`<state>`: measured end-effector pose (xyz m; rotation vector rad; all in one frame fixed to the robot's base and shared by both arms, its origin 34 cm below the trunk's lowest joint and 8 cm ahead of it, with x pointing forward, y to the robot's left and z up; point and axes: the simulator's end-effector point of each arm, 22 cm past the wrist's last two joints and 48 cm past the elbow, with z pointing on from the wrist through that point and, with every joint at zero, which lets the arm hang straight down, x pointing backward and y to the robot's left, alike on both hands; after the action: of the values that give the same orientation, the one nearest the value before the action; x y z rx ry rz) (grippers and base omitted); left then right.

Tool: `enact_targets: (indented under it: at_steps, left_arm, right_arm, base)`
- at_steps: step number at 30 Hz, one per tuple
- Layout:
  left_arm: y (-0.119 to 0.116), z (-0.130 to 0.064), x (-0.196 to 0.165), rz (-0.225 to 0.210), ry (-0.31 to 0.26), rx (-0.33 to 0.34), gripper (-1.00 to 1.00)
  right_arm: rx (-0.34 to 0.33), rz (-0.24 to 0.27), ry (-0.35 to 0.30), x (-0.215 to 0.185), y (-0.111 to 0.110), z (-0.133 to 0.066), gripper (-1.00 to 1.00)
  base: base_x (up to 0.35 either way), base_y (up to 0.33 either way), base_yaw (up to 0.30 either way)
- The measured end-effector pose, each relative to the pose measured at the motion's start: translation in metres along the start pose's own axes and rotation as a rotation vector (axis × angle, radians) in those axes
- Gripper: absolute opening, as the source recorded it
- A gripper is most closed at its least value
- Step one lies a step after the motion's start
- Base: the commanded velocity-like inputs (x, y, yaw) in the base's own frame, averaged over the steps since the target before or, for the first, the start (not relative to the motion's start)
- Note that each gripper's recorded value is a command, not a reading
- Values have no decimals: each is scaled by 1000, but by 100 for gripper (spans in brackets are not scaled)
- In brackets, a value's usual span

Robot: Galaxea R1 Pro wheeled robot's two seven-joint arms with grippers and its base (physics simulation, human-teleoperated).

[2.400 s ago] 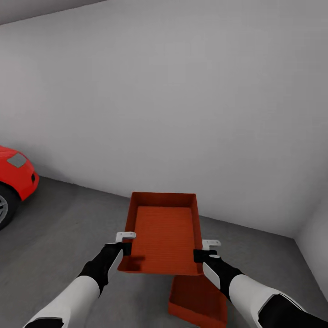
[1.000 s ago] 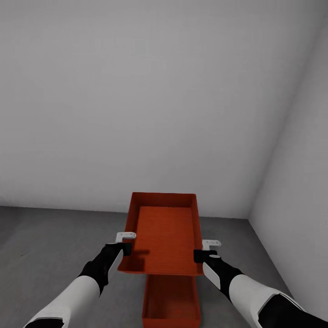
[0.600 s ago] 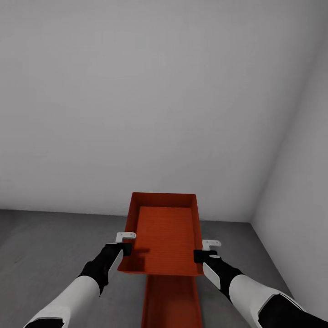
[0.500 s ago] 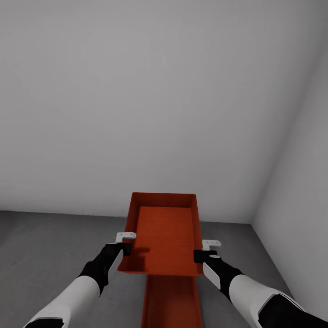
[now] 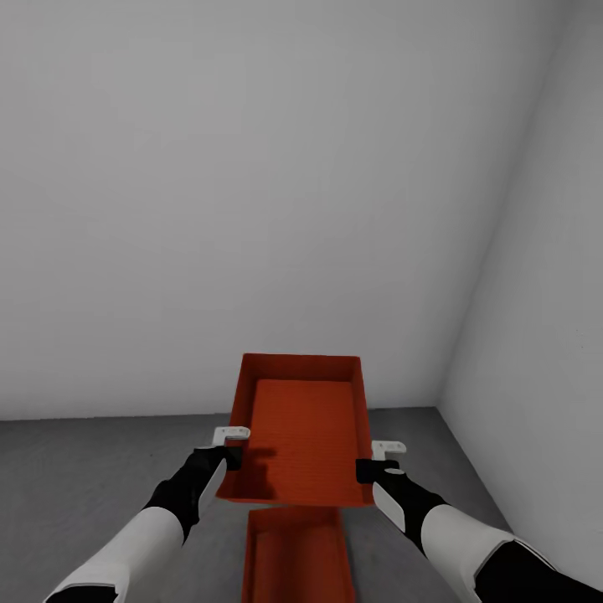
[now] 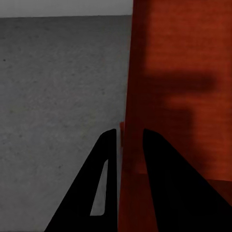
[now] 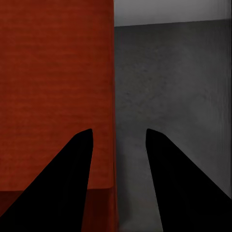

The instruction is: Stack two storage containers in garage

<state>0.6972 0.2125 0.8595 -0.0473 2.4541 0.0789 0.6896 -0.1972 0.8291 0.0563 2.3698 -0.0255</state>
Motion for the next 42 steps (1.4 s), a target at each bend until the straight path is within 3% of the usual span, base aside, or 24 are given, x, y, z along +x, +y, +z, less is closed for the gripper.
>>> enact_targets:
  at_steps: [42]
  left_arm:
    - [0,10,13,1,27,-1,-100]
  right_arm:
    - [0,-2,27,14,0,8,-100]
  base:
    - [0,0,-5]
